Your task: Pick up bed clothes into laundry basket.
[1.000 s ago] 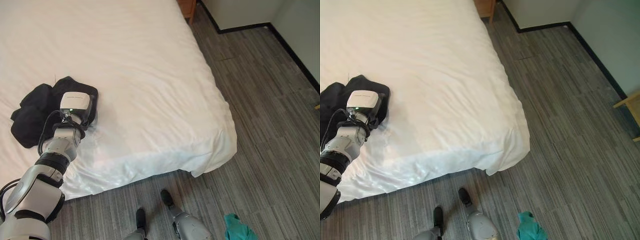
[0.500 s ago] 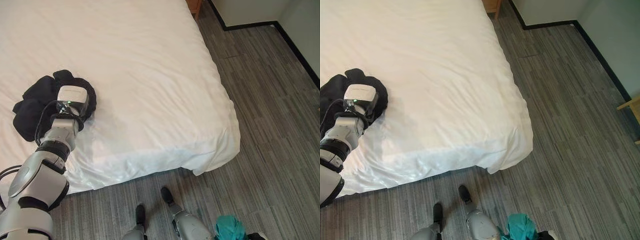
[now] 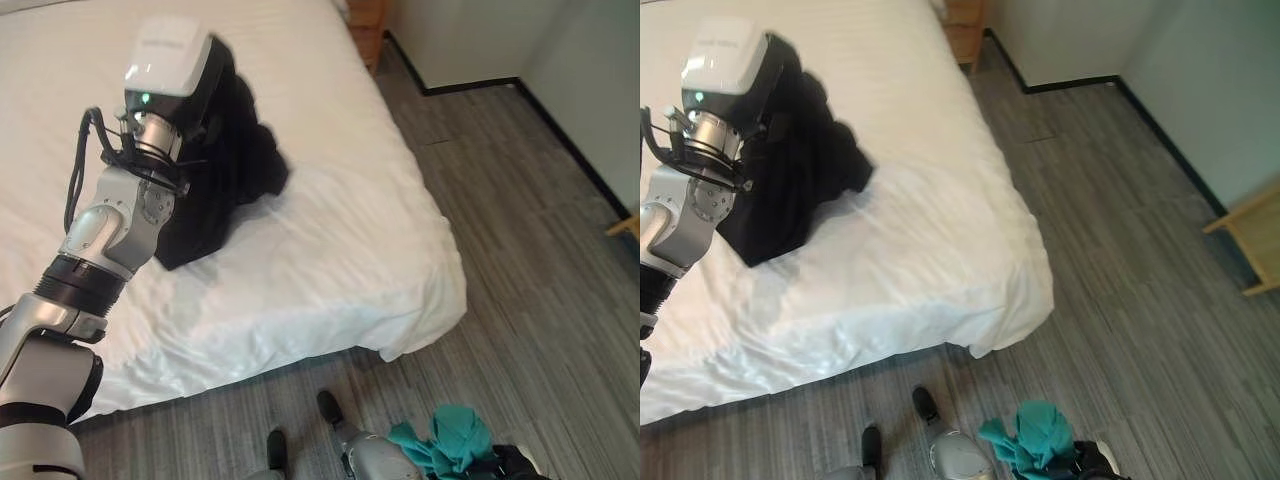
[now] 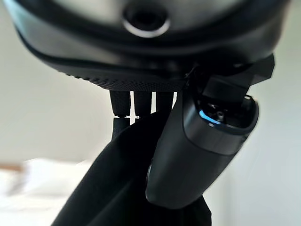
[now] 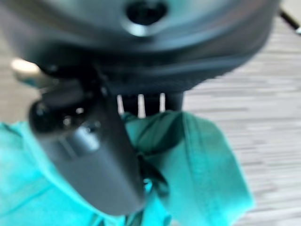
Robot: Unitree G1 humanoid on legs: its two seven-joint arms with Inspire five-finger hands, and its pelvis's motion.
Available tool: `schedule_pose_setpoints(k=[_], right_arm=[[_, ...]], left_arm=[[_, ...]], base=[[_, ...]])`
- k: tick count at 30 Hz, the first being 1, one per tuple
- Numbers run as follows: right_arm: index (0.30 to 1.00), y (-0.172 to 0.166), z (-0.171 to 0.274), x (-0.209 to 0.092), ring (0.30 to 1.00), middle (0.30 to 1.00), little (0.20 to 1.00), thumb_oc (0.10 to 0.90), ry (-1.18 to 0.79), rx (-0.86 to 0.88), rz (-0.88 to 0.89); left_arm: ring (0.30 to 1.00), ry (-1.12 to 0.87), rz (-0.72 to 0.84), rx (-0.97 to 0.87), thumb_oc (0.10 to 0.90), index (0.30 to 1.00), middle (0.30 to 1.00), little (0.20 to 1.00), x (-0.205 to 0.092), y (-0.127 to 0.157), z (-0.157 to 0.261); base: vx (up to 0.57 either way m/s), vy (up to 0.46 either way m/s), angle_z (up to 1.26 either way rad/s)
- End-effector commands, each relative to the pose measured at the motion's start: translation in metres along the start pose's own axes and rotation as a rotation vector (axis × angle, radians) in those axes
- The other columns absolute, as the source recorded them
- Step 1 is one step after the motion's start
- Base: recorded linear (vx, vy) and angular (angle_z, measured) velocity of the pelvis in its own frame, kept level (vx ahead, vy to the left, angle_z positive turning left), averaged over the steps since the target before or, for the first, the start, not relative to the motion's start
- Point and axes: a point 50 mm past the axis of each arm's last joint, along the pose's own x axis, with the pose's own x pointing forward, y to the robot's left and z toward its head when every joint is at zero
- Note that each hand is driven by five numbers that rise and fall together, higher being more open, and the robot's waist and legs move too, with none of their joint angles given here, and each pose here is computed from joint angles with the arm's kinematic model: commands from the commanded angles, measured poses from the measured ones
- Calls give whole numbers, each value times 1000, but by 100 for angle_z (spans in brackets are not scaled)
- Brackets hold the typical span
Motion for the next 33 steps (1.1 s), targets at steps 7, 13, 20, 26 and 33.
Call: schedule_pose_setpoints(k=[7,13,20,26,33], right_arm=[[300,-83,76,-36,300,300,300,400,-494,-150,-311],[300,-110,160,-86,300,300,300,400,-913,-197,-445],[300,-125,214,-141,300,300,300,400,-1241,-242,-508],[300,-150,260,-170,300,300,300,400,-1351,-385,-598],[300,-165,269,-177,300,300,300,400,-1349,-407,-663]], left_arm=[[300,5,316,-160,400,300,300,300,-32,38,-10],[300,45,330,-245,400,300,300,300,-21,25,-11],[300,77,323,-303,400,300,300,300,5,12,-3],[300,177,323,-334,400,300,300,300,-12,-8,-11],[300,355,248,-355,400,300,300,300,-81,-39,-29]], base=[[-162,-66,-174],[34,-219,-160],[174,-281,-86],[345,-143,-106],[436,-97,-94]])
